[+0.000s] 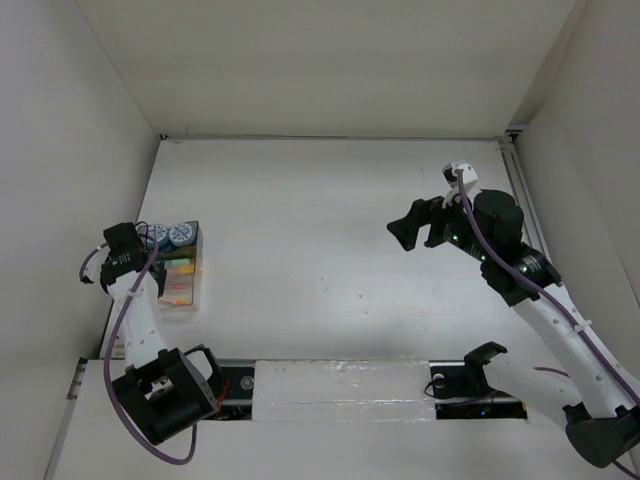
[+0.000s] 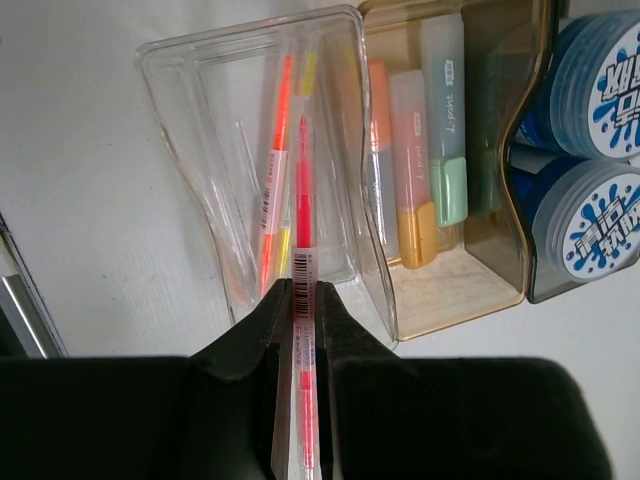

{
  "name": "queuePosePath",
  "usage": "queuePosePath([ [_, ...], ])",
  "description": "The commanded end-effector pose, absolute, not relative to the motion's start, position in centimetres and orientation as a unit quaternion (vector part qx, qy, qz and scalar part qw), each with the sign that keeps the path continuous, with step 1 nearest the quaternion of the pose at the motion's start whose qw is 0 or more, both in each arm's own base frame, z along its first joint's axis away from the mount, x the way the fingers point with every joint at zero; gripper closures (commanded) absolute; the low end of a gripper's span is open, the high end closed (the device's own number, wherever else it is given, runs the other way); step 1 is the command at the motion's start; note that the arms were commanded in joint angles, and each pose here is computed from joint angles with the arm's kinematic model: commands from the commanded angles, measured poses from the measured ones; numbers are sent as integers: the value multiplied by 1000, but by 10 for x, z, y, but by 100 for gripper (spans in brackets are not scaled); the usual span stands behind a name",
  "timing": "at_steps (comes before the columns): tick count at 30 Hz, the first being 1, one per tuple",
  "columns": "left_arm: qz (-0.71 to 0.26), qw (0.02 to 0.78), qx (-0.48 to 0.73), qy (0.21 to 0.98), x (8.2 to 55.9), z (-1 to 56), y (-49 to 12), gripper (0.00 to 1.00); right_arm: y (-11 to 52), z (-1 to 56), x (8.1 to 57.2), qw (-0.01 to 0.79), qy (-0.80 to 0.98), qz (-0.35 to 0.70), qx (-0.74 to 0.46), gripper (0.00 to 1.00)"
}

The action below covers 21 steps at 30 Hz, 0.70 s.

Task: Sort the stationery into containers
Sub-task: Place the stationery into the container

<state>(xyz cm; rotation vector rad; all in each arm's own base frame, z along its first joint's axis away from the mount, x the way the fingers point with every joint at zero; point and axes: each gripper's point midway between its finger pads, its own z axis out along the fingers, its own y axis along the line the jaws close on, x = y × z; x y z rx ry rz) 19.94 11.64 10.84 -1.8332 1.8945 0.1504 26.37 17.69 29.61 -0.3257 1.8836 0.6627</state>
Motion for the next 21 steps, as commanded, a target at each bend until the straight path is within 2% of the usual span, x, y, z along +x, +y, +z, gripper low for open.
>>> queuePosePath([
  [1, 78, 265, -691, 668, 191, 126, 125, 100, 180, 319, 262, 564, 757, 295, -151, 0],
  [15, 115, 247, -717, 642, 186, 118, 136, 100, 178, 330, 246, 577, 739, 309, -160, 0],
  [21, 96, 252, -695, 667, 196, 113, 133, 100, 177, 331, 245, 580, 736, 310, -160, 0],
])
